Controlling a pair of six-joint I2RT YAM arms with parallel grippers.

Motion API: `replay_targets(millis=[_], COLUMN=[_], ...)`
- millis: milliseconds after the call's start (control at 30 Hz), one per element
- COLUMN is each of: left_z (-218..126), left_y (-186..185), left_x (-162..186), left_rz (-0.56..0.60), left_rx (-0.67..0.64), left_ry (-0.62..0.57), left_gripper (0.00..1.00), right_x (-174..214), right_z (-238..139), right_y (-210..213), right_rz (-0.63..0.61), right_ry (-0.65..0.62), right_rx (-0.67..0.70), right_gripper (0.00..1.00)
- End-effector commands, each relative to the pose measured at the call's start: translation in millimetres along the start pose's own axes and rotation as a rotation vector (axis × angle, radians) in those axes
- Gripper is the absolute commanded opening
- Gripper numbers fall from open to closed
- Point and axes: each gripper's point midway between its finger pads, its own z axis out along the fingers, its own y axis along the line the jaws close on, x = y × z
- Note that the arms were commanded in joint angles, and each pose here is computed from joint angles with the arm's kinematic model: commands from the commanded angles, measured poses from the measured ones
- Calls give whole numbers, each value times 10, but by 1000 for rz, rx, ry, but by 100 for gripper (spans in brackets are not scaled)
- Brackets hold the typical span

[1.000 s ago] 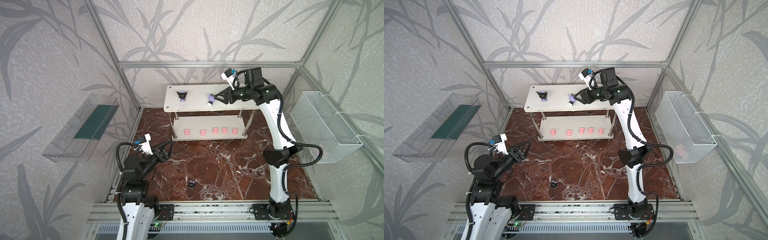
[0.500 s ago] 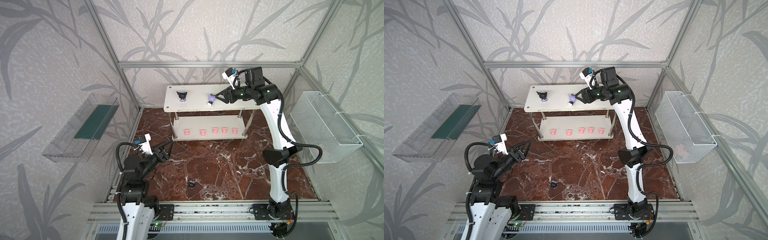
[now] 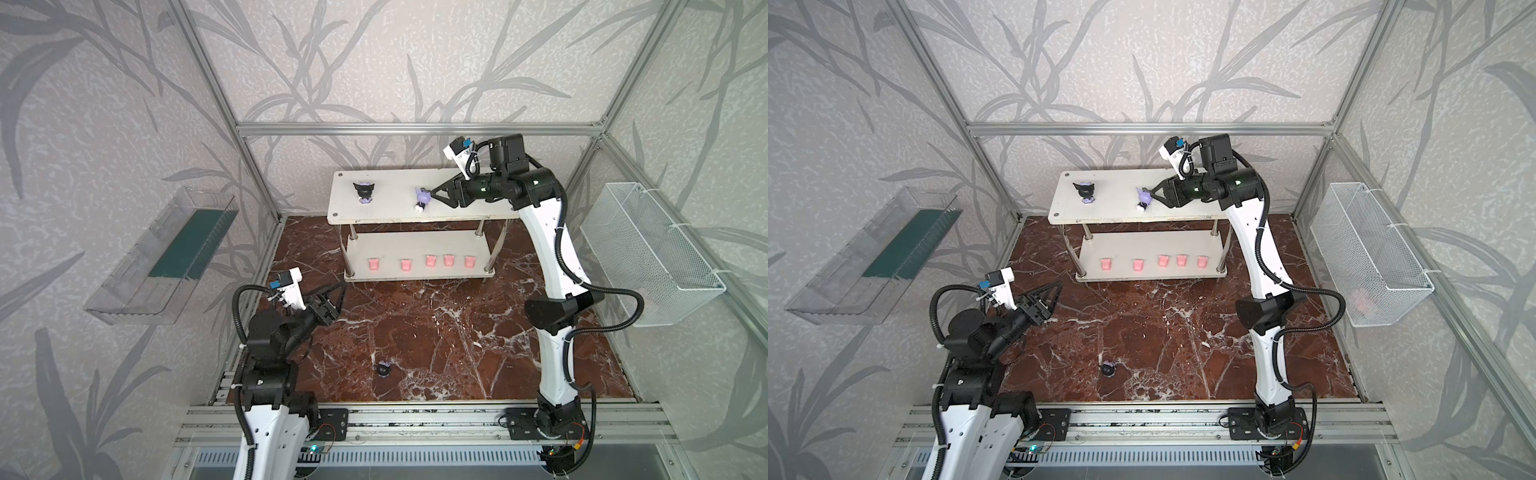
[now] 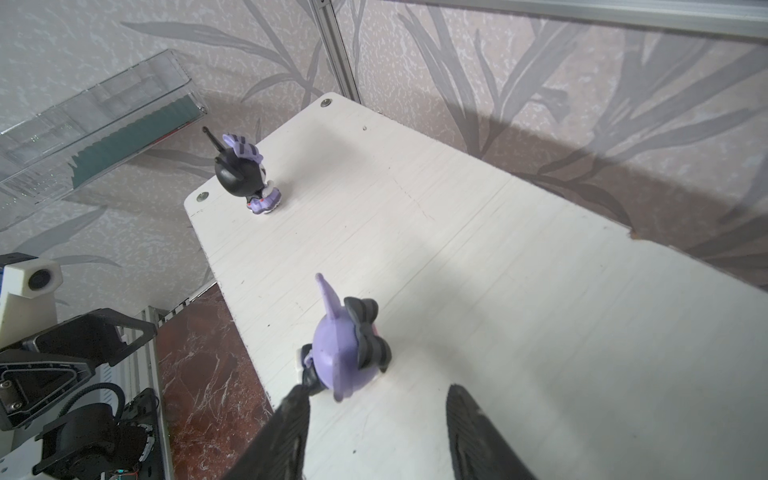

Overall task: Place and organize the plastic toys onto the shelf
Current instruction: 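Open the right gripper and hold it just above the placed purple figure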

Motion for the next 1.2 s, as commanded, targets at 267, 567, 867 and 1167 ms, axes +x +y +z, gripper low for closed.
replay_targets(millis=[267,567,867,1167], left_z=[2,2,3,2], left_y=[-25,-24,-26,-22], left_x=[-4,-3,-4,-9], left_rz=[5,5,7,8], left_rx=[19,19,19,18], left_ry=[-6,-6,-6,-8], left_gripper=[69,69,69,69], right_x=[47,29,-16,5], right_z=[86,114,112,53], right_y=[-111,-170,-196,-54], right_rz=[7,9,11,12], right_ry=[12,5,-13,-2], right_rx=[19,42,47,-10], right_gripper=[54,54,54,54])
